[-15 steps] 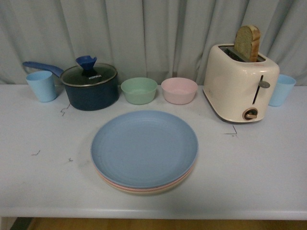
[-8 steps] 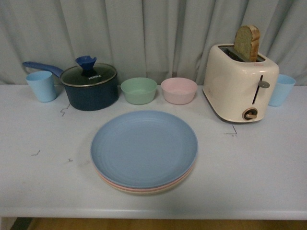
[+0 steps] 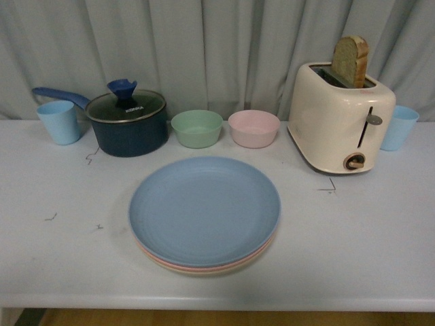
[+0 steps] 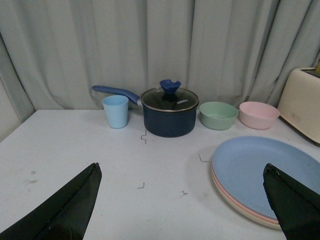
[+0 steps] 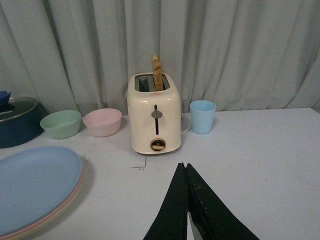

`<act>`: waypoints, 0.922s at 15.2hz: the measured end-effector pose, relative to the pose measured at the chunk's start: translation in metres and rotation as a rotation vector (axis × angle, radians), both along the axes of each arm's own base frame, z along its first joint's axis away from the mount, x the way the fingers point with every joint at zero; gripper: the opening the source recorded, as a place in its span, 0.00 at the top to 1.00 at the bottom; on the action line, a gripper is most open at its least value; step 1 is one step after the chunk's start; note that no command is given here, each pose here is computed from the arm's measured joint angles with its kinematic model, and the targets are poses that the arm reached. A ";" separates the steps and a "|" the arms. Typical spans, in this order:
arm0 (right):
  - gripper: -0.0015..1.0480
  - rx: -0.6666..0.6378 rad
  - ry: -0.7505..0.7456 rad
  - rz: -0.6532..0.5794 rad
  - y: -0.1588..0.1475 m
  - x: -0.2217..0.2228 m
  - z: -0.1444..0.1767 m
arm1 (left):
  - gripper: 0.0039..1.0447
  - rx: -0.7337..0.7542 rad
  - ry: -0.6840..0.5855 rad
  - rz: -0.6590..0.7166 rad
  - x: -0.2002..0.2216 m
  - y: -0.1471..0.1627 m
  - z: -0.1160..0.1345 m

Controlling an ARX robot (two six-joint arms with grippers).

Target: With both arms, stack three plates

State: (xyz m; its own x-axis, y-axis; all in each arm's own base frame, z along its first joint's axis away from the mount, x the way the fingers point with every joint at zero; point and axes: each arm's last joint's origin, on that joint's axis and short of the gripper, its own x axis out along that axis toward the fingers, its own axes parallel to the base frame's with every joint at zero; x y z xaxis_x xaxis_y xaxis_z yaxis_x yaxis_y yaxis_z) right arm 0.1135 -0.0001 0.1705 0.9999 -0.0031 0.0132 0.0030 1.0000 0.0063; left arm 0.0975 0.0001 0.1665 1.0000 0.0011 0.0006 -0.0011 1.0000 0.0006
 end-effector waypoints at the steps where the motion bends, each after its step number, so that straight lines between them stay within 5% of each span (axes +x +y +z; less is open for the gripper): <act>1: 0.98 0.000 -0.001 0.000 0.000 -0.001 0.000 | 0.06 0.000 0.000 0.000 0.000 0.000 0.000; 11: 0.98 0.000 0.014 0.002 0.000 -0.016 -0.004 | 0.06 0.000 -0.001 0.000 0.000 0.000 0.000; 12: 0.95 0.000 0.006 0.002 0.000 -0.016 -0.003 | 0.06 0.000 0.000 0.000 0.000 0.000 0.000; 14: 0.70 -0.001 0.009 0.002 0.000 -0.016 -0.004 | 0.06 0.000 0.000 0.000 0.000 0.000 0.000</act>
State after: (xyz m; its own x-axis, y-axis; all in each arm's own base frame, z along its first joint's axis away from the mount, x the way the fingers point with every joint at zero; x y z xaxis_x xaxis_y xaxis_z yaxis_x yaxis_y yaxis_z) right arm 0.0972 -0.0001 0.1668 1.0000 -0.0015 0.0044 0.0015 1.0000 0.0055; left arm 0.0975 0.0001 0.1666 1.0000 0.0008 0.0010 -0.0008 1.0000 0.0010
